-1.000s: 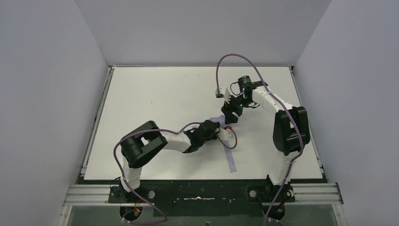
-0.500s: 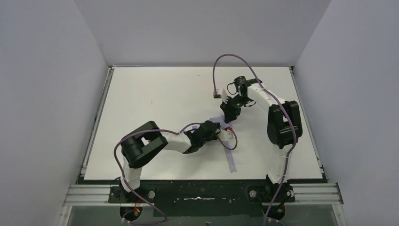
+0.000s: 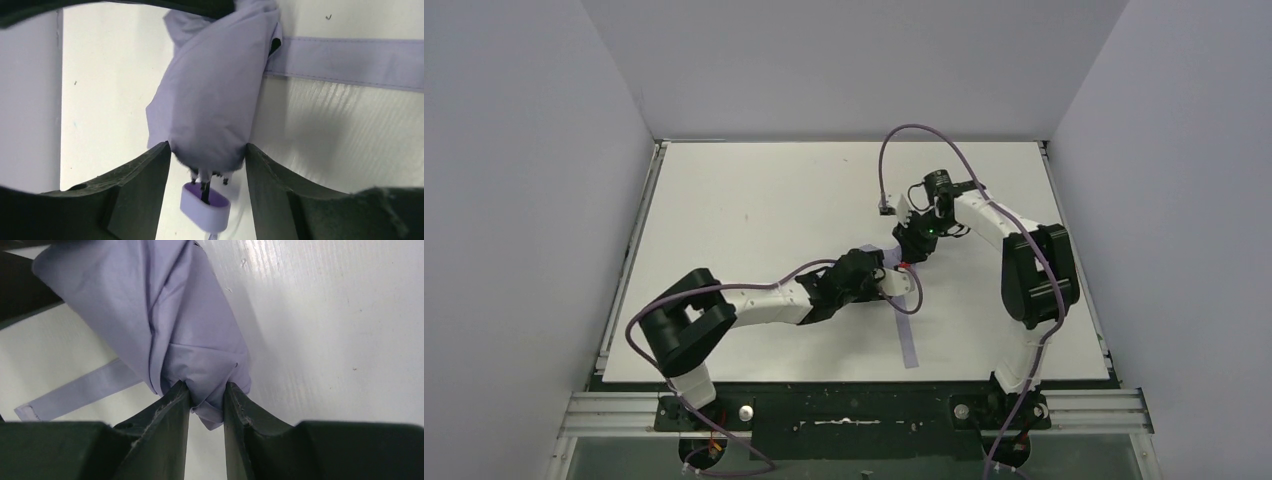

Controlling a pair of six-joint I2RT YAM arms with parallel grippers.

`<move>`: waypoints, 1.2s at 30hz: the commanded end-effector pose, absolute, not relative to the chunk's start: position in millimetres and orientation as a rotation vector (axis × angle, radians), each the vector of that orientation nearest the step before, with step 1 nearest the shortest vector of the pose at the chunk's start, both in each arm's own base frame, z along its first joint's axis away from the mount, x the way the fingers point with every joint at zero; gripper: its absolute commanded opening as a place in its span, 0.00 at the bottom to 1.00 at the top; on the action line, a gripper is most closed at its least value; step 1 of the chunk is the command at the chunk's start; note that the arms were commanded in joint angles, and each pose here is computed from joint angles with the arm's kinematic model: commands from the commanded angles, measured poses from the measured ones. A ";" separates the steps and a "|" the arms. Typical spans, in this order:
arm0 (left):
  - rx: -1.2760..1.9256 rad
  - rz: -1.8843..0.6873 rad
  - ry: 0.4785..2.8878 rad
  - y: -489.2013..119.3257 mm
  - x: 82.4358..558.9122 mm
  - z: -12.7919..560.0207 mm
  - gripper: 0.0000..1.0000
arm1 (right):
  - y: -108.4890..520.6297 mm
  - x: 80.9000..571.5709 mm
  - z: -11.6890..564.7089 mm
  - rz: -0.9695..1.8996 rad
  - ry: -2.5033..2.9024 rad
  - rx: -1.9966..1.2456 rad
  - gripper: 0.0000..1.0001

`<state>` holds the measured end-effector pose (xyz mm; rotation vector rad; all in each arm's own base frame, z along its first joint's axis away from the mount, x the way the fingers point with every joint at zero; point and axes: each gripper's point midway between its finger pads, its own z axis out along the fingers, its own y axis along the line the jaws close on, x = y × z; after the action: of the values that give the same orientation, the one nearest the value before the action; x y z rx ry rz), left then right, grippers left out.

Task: Put away the umbrella

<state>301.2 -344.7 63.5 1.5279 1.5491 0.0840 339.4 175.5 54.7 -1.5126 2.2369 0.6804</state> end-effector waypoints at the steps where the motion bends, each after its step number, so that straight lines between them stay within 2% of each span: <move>1: 1.377 -0.101 1.557 -346.6 283.2 116.6 0.54 | 154.5 345.1 25.8 0.455 2.272 -1.557 0.13; 8: 1.165 -0.353 1.604 -321.5 261.1 174.1 0.54 | 151.6 343.1 20.5 0.298 2.189 -1.578 0.12; 13: 0.988 -0.507 1.677 -294.1 283.9 194.2 0.55 | 152.2 346.0 26.3 0.181 2.103 -1.535 0.12; 18: 0.954 -0.536 1.713 -289.7 313.8 201.9 0.58 | 163.4 336.6 31.1 0.114 1.988 -1.541 0.11; 21: 0.953 -0.572 1.754 -294.7 330.1 201.7 0.61 | 168.5 327.3 30.0 0.101 1.948 -1.546 0.11; 25: 0.971 -0.679 1.785 -302.8 342.9 202.2 0.72 | 170.0 313.5 26.0 0.075 1.924 -1.560 0.11; 30: 1.039 -0.754 1.833 -313.6 356.1 186.0 0.73 | 167.7 300.9 21.1 0.039 1.934 -1.574 0.10; 36: 1.197 -0.942 1.904 -338.3 348.4 156.2 0.73 | 168.0 292.3 20.0 0.021 1.936 -1.578 0.10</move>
<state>369.9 -319.5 163.5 1.0627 1.8916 -0.7381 318.1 181.8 44.9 -1.5384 1.8292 0.0212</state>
